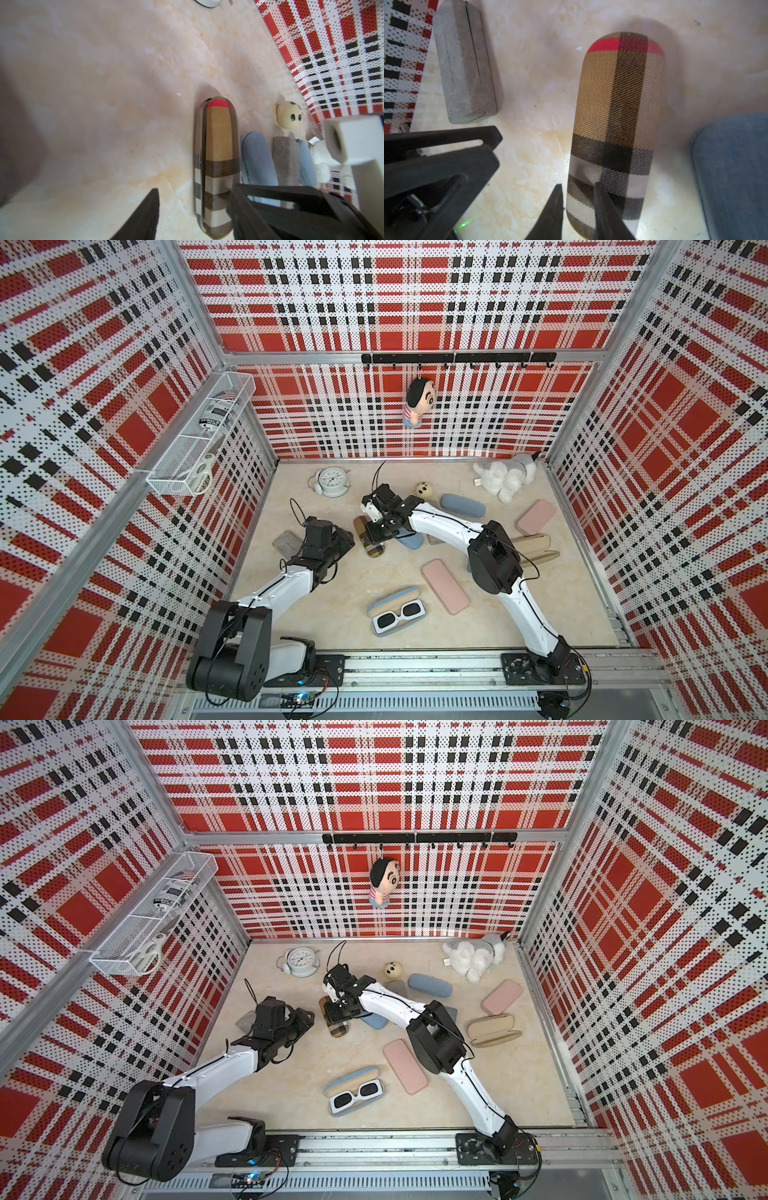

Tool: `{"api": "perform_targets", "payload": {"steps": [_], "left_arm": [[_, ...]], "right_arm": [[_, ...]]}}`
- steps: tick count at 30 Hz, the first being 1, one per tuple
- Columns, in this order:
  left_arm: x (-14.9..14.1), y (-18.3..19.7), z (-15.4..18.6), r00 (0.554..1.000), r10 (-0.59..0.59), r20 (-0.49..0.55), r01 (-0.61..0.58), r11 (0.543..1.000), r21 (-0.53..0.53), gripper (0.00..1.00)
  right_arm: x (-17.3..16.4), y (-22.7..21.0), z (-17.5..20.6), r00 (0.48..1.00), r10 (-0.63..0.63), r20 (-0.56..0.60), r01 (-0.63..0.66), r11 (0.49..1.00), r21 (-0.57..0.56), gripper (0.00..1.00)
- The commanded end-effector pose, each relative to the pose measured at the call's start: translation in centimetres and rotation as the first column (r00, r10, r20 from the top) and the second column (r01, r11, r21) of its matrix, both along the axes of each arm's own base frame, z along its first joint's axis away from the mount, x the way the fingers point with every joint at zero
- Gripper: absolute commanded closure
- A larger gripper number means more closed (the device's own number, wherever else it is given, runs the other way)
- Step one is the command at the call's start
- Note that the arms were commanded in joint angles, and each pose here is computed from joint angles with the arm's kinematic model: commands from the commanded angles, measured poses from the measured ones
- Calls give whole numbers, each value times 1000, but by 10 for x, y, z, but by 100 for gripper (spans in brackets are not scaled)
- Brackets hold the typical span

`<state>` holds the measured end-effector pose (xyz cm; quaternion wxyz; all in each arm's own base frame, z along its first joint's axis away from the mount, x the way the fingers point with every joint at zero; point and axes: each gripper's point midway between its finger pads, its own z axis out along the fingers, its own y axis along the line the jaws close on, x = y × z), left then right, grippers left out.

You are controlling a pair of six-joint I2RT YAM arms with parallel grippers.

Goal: Close the glasses case
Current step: Move the glasses case to the center of the board.

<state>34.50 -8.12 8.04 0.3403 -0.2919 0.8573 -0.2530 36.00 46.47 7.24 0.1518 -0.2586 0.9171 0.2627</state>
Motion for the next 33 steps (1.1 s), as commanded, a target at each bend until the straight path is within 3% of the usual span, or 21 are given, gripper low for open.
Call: {"api": "perform_targets", "payload": {"steps": [1, 7, 21, 24, 33], "left_arm": [[9, -22, 4, 996, -66, 61, 69, 996, -53, 33], [10, -44, -18, 992, -127, 17, 128, 991, -36, 10], [9, -46, -60, 992, -113, -58, 112, 994, -19, 9], [11, -47, -67, 991, -113, -71, 112, 993, -19, 16], [17, -54, -84, 987, -133, -94, 129, 991, -42, 52]], "right_arm": [[2, -14, 11, 998, -39, 39, 40, 999, -27, 63], [10, -34, 32, 993, -92, 75, 94, 995, -18, 55], [12, -47, 30, 990, -118, 72, 122, 991, -50, 54], [12, -49, 28, 990, -121, 67, 125, 990, -58, 54], [14, -57, 30, 988, -140, 68, 145, 987, -71, 54]]}}
